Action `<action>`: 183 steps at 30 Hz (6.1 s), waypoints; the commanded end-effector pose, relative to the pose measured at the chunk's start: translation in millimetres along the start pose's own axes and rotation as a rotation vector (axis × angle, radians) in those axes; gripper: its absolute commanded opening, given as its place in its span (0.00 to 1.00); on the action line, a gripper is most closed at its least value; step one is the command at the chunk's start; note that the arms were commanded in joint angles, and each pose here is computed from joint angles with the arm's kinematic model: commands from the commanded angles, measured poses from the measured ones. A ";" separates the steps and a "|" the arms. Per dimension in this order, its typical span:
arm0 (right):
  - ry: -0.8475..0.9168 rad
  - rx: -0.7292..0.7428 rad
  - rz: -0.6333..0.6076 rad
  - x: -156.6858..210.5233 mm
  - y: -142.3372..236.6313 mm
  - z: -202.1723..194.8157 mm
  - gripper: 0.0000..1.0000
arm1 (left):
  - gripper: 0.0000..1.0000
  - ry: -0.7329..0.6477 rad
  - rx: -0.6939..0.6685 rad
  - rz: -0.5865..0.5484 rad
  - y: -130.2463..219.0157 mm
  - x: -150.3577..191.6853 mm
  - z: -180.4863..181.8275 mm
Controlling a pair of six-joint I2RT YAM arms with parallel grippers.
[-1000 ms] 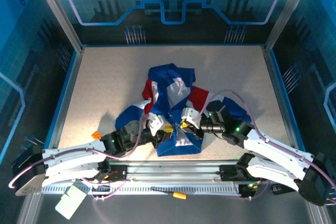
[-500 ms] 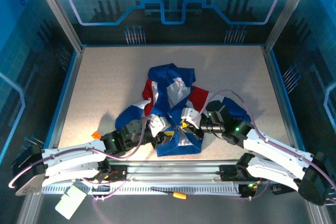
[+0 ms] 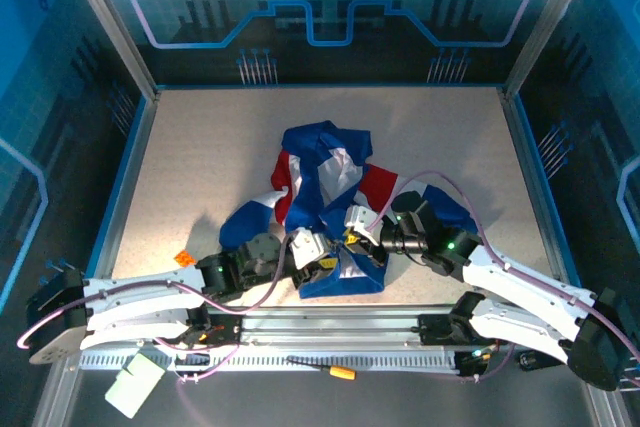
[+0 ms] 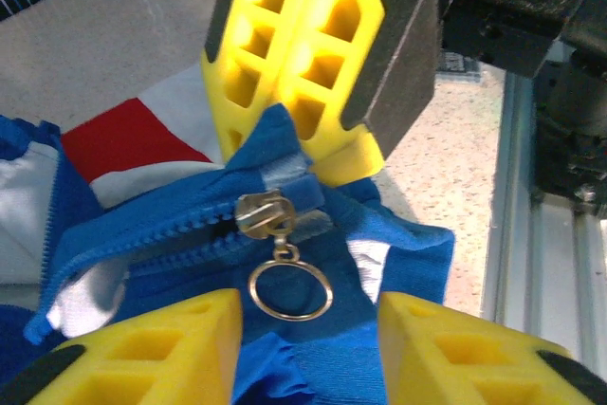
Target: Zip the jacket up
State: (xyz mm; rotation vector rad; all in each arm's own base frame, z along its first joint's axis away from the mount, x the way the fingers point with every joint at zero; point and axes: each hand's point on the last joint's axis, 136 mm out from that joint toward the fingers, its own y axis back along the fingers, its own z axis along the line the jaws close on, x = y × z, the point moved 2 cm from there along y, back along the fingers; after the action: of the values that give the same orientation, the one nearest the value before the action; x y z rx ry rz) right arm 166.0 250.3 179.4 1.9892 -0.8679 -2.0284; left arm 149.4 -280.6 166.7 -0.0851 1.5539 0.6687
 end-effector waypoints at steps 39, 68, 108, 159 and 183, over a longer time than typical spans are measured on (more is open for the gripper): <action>0.009 -0.013 -0.008 -10.6 0.1 2.6 0.00 | 0.07 -0.072 -0.107 -0.033 9.0 -21.5 11.4; -0.725 0.193 -0.060 40.6 42.4 -16.6 0.40 | 0.00 0.009 0.034 0.125 -38.3 2.1 -10.2; -1.018 0.011 -0.293 67.8 21.2 -2.7 0.31 | 0.00 0.332 0.264 0.220 -69.8 -2.1 0.6; -0.996 0.084 -0.149 83.6 40.8 4.6 0.00 | 0.00 0.348 0.049 0.285 -37.4 3.6 75.7; -1.128 0.193 0.287 125.4 45.7 15.9 0.00 | 0.00 0.434 -0.118 0.403 -46.3 41.5 172.2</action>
State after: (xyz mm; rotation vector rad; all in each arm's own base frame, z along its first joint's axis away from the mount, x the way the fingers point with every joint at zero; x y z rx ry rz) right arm 135.4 161.9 101.7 0.6066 -1.3545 -2.9294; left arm 293.7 -238.0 114.0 0.0596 2.0260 1.0564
